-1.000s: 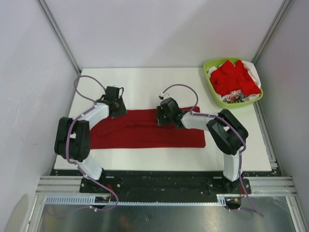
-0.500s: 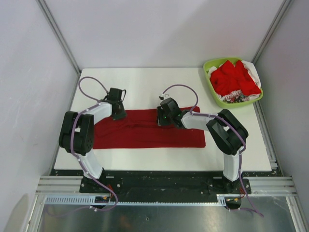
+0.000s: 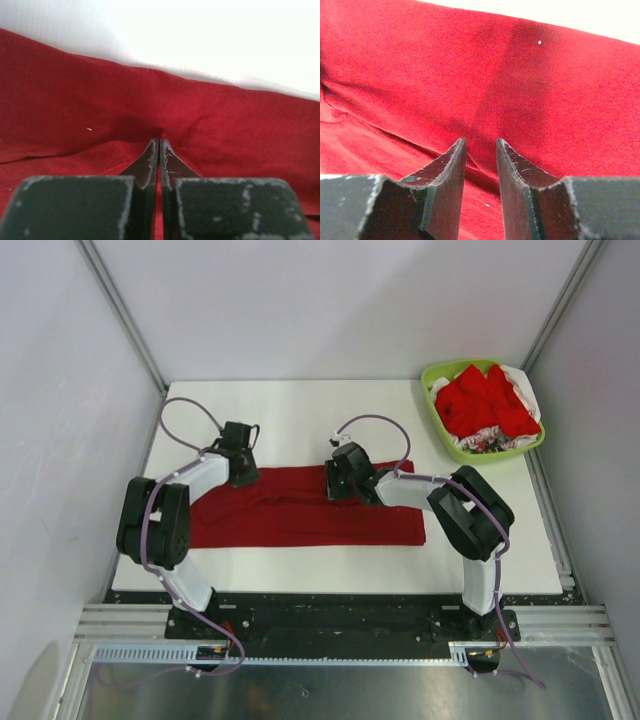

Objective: Fold and stack the t-shirts
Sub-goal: Fold the other side of the tshirt into a rectangle

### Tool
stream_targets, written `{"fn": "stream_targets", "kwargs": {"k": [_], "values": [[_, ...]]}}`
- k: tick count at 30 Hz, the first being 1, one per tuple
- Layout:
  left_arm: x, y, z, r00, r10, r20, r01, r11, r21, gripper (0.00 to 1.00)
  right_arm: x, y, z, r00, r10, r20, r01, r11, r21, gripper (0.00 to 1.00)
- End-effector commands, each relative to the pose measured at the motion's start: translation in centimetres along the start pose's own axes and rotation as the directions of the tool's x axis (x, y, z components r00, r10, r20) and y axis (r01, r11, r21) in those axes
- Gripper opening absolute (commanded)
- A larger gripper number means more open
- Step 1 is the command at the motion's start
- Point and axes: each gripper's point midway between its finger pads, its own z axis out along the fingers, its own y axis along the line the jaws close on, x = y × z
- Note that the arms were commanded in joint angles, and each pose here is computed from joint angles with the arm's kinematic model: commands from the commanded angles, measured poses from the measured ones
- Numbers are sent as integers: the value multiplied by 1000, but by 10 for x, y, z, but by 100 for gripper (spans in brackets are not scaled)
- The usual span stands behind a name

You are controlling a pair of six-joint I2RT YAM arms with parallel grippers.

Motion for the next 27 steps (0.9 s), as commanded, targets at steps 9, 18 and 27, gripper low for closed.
{"fn": "stream_targets", "kwargs": {"k": [9,18,27], "values": [[12,-13,-36,998,-53,27,50,994,99,0,-18,9,0,999,5,45,-5,1000,-6,35],[60,-13,-46,984,-169,-53,174,978,112,0,-21,11,-3,998,6,55,-6,1000,-10,35],[84,-14,-57,967,-248,-58,253,961,108,0,-24,15,-6,998,10,63,-9,1000,-19,35]]}}
